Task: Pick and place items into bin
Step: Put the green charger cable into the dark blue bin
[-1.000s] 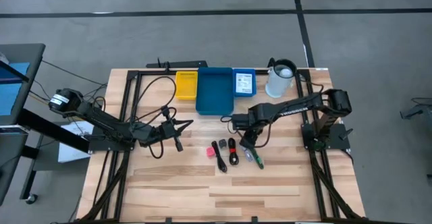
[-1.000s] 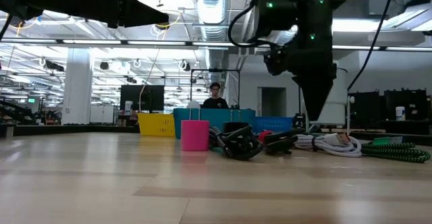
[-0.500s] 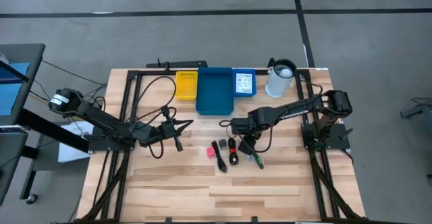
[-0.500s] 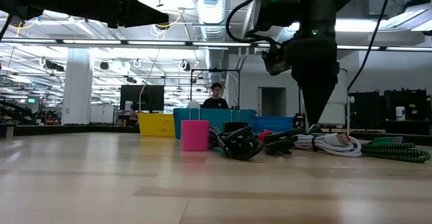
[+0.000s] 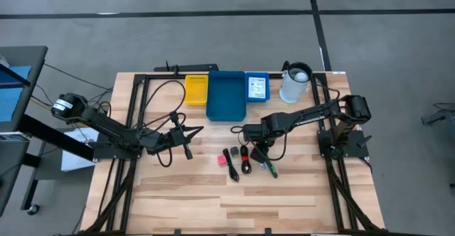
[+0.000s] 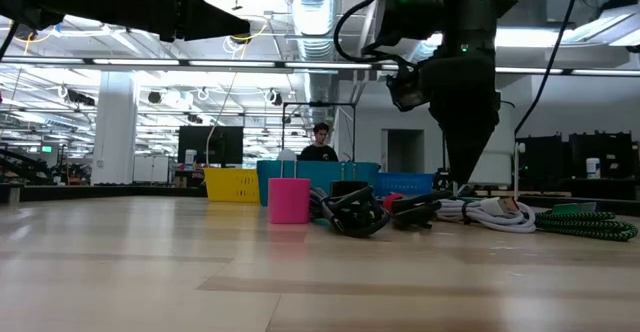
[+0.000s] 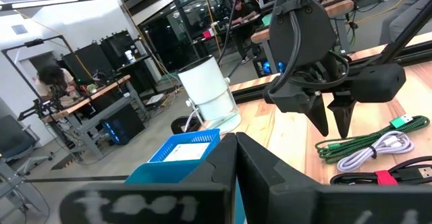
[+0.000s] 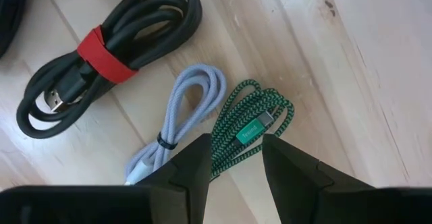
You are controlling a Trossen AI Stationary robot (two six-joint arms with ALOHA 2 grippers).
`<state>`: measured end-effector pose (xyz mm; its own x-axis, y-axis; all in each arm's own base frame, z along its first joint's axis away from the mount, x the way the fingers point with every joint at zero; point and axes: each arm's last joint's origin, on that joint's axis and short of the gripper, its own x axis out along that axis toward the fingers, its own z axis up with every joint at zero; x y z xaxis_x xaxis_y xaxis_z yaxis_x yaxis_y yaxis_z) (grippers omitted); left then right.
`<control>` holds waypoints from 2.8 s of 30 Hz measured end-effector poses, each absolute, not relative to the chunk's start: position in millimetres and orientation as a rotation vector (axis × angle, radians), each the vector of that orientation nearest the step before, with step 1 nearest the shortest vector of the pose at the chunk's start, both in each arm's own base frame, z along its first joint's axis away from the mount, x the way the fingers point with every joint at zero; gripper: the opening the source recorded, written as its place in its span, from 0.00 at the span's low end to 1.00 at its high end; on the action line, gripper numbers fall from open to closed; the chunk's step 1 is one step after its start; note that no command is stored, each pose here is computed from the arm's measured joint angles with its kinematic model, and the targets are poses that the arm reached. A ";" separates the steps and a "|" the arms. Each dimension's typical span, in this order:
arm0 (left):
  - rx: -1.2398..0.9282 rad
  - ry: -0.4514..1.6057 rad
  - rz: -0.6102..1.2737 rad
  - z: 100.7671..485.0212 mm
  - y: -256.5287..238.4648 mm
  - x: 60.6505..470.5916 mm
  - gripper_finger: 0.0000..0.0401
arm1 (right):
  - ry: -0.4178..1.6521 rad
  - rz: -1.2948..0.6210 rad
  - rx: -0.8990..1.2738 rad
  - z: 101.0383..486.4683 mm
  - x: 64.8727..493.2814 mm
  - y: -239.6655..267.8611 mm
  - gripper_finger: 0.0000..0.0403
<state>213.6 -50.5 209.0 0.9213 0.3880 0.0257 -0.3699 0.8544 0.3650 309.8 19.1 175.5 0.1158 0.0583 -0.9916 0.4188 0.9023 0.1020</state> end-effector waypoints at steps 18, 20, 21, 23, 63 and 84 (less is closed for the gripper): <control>0.374 0.050 0.399 209.0 -50.5 213.6 0.00 | 1.473 -0.331 0.498 135.4 285.4 16.7 0.32; 0.374 0.049 0.399 209.0 -50.5 213.6 0.00 | 1.465 -0.326 0.499 134.9 286.0 17.1 0.32; 0.374 0.049 0.399 209.0 -50.5 213.6 0.00 | 1.461 -0.323 0.498 135.0 286.5 17.4 0.32; 0.374 0.049 0.399 209.0 -50.5 213.6 0.00 | 1.456 -0.316 0.495 134.7 287.0 17.4 0.32; 0.374 0.050 0.399 209.0 -50.5 213.6 0.00 | 1.488 -0.319 0.348 174.4 303.9 26.3 0.01; 0.374 0.050 0.399 208.9 -50.5 213.6 0.00 | 1.527 -0.245 0.256 156.5 290.7 41.4 0.33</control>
